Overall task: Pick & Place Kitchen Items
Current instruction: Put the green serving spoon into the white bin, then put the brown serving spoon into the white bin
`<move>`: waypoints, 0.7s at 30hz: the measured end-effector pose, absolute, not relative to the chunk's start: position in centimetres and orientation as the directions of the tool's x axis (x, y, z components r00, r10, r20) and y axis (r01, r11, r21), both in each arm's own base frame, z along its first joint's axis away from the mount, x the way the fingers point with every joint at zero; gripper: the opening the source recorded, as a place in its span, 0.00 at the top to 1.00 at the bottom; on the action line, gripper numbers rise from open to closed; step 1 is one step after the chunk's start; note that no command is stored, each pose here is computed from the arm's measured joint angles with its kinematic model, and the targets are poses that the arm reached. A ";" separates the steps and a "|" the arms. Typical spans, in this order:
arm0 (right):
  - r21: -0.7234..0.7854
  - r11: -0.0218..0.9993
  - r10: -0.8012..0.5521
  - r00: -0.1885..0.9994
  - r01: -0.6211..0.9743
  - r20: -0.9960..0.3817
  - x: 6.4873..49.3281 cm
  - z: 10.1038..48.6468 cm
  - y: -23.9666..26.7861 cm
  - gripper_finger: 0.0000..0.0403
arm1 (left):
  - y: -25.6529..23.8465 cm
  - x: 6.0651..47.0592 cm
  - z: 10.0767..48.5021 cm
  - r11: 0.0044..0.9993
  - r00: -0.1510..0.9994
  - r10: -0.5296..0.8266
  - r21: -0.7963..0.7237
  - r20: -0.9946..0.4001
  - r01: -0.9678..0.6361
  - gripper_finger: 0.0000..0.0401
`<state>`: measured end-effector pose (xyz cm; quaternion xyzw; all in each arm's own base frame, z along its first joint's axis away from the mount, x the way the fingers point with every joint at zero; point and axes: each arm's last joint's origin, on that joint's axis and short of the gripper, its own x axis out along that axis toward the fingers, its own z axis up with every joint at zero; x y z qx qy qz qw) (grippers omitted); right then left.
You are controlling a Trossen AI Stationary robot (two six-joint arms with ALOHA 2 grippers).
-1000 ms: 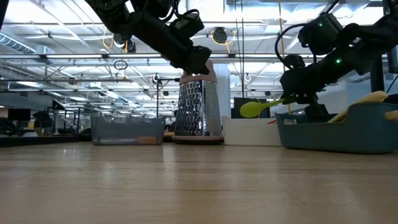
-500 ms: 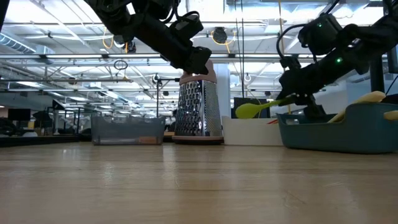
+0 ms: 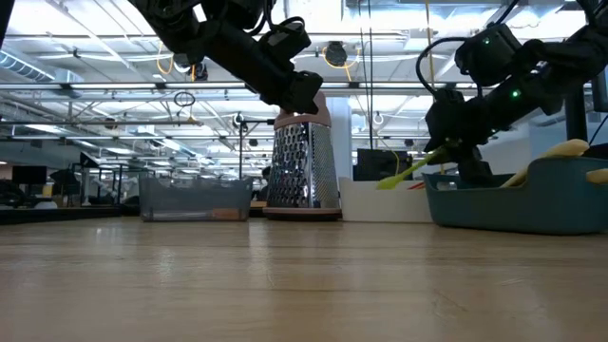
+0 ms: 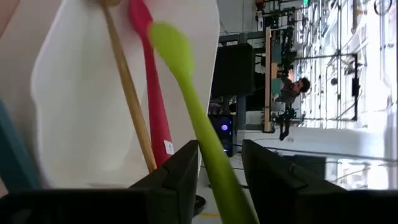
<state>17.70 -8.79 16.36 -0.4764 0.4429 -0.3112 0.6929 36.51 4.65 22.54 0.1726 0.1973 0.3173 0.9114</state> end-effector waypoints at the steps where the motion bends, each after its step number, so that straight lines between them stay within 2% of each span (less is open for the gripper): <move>1: -0.933 0.360 -0.852 0.418 0.031 -0.315 17.7 16.4 -8.7 0.70 | 4.7 36.5 22.5 0.739 0.721 0.646 0.440 -0.250 -0.510 0.92; 7: -0.912 0.368 -0.847 0.471 0.184 -0.247 18.3 17.2 -8.3 0.70 | 4.7 36.5 22.5 0.739 0.721 0.646 0.440 -0.251 -0.510 0.92; 13: -0.906 0.366 -0.830 0.515 0.212 -0.215 18.8 17.6 -7.5 0.69 | 4.7 36.5 22.5 0.739 0.720 0.646 0.442 -0.254 -0.508 0.92; 21: -0.834 0.457 -0.772 0.603 0.308 -0.200 19.5 17.7 -5.6 0.70 | 4.7 36.4 22.3 0.740 0.715 0.646 0.447 -0.268 -0.502 0.92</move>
